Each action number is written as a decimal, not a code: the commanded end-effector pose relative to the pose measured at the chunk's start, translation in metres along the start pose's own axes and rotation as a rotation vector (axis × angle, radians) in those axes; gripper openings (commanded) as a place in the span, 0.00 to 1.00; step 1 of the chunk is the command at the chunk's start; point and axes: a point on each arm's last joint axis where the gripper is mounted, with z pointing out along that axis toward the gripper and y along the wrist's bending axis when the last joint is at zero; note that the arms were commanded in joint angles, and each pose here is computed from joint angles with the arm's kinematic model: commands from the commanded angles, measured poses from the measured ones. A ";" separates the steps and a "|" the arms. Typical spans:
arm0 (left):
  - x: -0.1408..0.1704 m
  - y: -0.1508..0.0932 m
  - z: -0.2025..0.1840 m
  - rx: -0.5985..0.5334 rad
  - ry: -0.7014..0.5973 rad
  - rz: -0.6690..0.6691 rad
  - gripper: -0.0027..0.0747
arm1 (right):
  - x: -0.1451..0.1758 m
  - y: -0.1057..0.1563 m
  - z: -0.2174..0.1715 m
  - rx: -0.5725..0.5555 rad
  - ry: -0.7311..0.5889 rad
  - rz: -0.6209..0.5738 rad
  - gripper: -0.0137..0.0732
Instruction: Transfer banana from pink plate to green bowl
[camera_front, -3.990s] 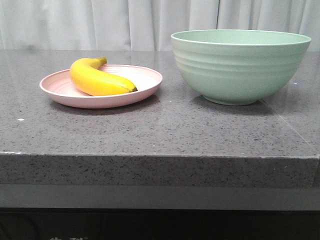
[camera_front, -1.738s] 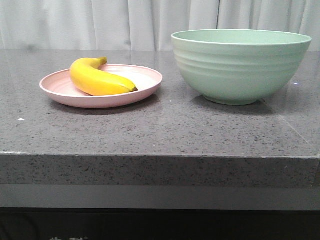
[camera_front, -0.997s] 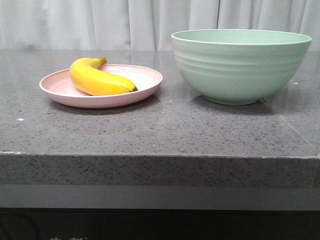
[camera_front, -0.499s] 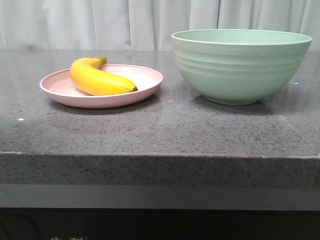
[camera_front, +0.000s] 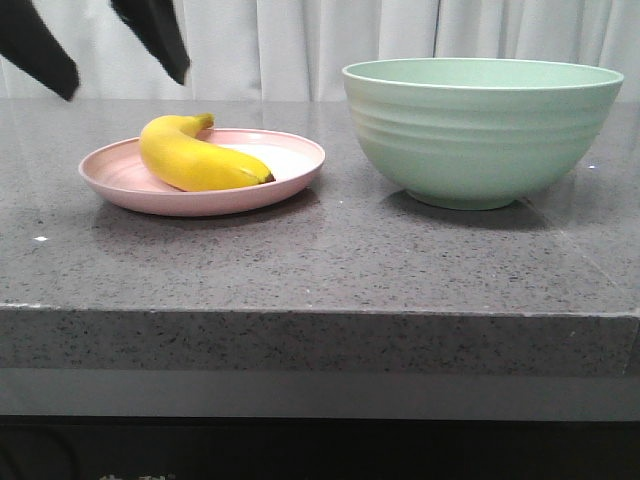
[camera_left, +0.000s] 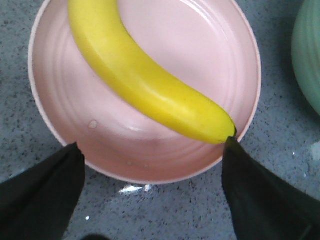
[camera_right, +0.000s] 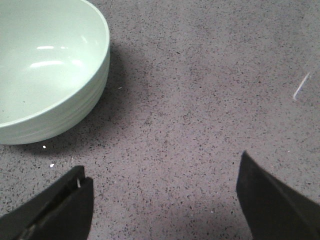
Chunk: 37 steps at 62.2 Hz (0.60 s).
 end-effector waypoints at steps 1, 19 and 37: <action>-0.017 -0.011 -0.006 0.032 -0.041 -0.033 0.74 | -0.015 0.001 -0.005 -0.005 -0.099 0.002 0.85; -0.043 -0.015 0.027 -0.043 0.026 -0.132 0.74 | -0.015 0.001 -0.005 -0.005 -0.099 0.002 0.85; -0.060 -0.013 0.042 -0.111 0.039 -0.114 0.74 | -0.015 0.001 -0.005 -0.005 -0.099 0.002 0.85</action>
